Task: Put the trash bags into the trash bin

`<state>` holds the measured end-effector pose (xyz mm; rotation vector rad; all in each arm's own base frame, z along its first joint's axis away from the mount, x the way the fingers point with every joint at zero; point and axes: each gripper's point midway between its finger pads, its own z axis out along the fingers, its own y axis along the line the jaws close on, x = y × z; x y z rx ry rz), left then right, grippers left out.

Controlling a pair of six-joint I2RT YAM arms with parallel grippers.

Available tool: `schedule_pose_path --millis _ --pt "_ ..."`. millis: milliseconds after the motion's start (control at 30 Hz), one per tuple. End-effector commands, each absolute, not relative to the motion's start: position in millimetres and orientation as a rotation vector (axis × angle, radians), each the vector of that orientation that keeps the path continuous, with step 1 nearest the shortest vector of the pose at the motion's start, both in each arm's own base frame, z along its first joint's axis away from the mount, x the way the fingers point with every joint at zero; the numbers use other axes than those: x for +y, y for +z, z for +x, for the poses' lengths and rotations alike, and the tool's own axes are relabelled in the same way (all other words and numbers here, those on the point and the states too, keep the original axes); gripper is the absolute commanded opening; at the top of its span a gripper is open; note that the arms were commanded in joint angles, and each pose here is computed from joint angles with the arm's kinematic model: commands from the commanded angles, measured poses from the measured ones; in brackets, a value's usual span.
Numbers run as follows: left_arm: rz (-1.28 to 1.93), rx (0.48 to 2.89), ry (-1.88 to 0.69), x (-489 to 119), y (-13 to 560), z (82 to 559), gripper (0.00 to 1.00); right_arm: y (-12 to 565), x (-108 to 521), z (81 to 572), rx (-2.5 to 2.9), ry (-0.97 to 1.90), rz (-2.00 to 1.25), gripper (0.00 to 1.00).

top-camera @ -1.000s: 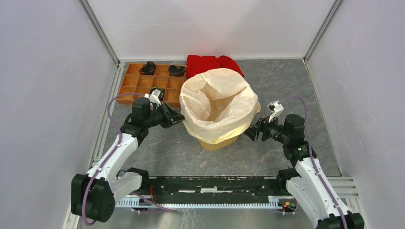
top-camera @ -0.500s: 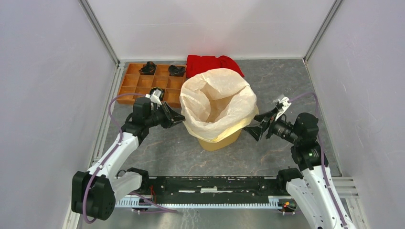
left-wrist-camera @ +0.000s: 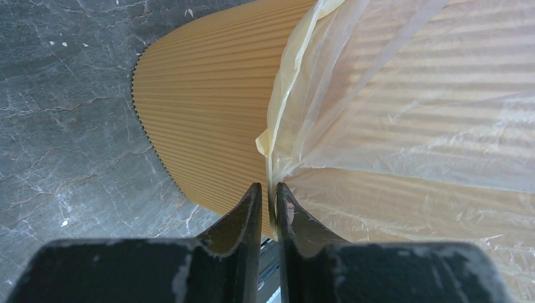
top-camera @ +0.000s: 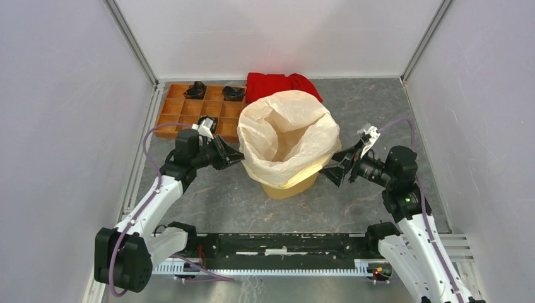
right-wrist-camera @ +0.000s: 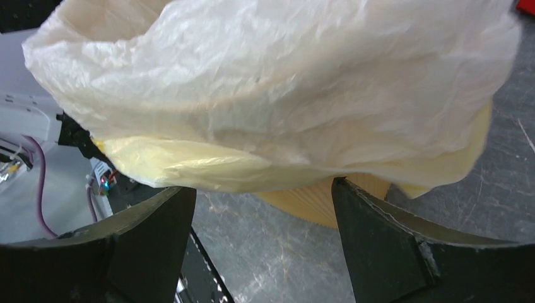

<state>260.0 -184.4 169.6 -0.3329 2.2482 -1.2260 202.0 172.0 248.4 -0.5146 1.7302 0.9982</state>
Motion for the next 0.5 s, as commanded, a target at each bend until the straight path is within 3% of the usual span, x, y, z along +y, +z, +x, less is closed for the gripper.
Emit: schedule_pose_path --millis 0,167,467 --pt "-0.235 2.221 -1.222 -187.5 177.7 263.4 0.21 249.6 170.3 179.6 1.727 0.967 -0.649 0.86" --pt "-0.231 2.239 -1.22 -188.2 173.0 264.4 0.21 274.7 176.0 168.7 1.619 1.015 -0.679 0.89" --pt "-0.236 2.223 -1.219 -187.2 176.4 263.1 0.21 290.2 168.6 205.4 1.62 0.983 -0.435 0.89"
